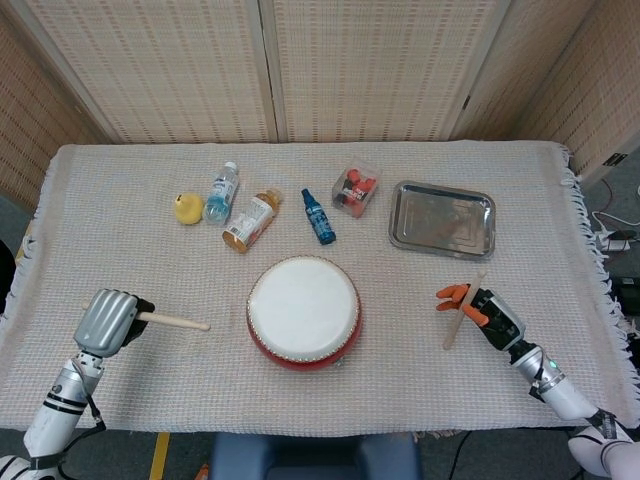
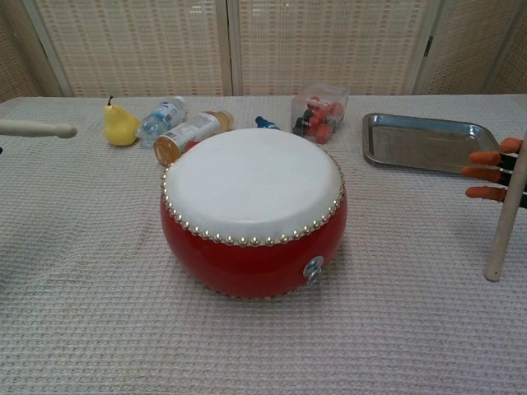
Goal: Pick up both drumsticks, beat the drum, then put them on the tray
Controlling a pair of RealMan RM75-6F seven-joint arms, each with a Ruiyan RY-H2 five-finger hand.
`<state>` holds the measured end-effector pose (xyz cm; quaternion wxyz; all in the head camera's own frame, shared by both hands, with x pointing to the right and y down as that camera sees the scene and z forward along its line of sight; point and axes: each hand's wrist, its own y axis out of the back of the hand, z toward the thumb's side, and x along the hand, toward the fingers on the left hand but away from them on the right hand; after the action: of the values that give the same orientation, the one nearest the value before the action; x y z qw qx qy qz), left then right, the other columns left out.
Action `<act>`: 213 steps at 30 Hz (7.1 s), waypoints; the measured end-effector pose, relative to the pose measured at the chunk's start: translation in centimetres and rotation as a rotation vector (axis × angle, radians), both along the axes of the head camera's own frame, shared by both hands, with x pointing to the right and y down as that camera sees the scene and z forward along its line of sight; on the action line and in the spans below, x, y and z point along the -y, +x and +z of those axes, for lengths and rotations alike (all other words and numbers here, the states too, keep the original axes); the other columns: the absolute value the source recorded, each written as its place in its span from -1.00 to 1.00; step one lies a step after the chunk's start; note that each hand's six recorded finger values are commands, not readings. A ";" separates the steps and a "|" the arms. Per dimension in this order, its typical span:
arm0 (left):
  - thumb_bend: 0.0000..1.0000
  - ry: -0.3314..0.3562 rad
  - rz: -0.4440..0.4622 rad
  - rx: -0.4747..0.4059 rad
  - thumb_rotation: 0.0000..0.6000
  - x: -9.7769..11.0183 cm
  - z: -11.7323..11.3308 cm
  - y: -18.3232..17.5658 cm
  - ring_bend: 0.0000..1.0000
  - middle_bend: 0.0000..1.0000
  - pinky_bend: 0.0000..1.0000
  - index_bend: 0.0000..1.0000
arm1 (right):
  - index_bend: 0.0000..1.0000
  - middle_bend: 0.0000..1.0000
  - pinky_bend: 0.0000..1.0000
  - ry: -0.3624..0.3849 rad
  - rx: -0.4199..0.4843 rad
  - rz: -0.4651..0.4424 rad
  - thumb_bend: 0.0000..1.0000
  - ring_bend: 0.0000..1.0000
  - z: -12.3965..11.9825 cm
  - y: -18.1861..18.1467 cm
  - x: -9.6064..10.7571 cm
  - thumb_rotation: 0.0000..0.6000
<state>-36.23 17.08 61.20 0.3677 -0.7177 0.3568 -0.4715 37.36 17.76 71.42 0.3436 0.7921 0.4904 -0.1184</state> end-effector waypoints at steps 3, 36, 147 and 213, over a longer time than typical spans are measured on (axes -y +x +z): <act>0.78 0.000 0.000 0.000 1.00 0.0 0.0 0.0 1.00 1.00 1.00 1.00 | 0.12 -0.22 -0.28 -0.002 -0.013 -0.020 -0.46 -0.45 0.2 -0.2 -0.5 0.58; 0.78 -0.014 0.005 0.000 1.00 -0.2 0.3 0.1 1.00 1.00 1.00 1.00 | 0.74 0.34 0.07 -0.086 -0.126 -0.159 -0.46 0.17 3.1 -1.8 -3.8 0.57; 0.75 -0.002 0.052 0.054 1.00 4.6 3.8 11.1 1.00 1.00 1.00 1.00 | 1.00 1.00 1.00 0.949 -1.386 -1.368 0.55 1.00 -5.8 -18.9 10.8 1.00; 0.74 0.062 0.135 0.167 1.00 3.7 5.3 13.0 1.00 1.00 1.00 1.00 | 1.00 1.00 1.00 1.092 -1.319 -1.168 0.54 1.00 -9.6 -19.0 10.8 1.00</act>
<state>-23.20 13.41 66.52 0.4490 -0.6865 0.2902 -0.4928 18.36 6.99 61.84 -0.5102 0.7321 0.1076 -0.4383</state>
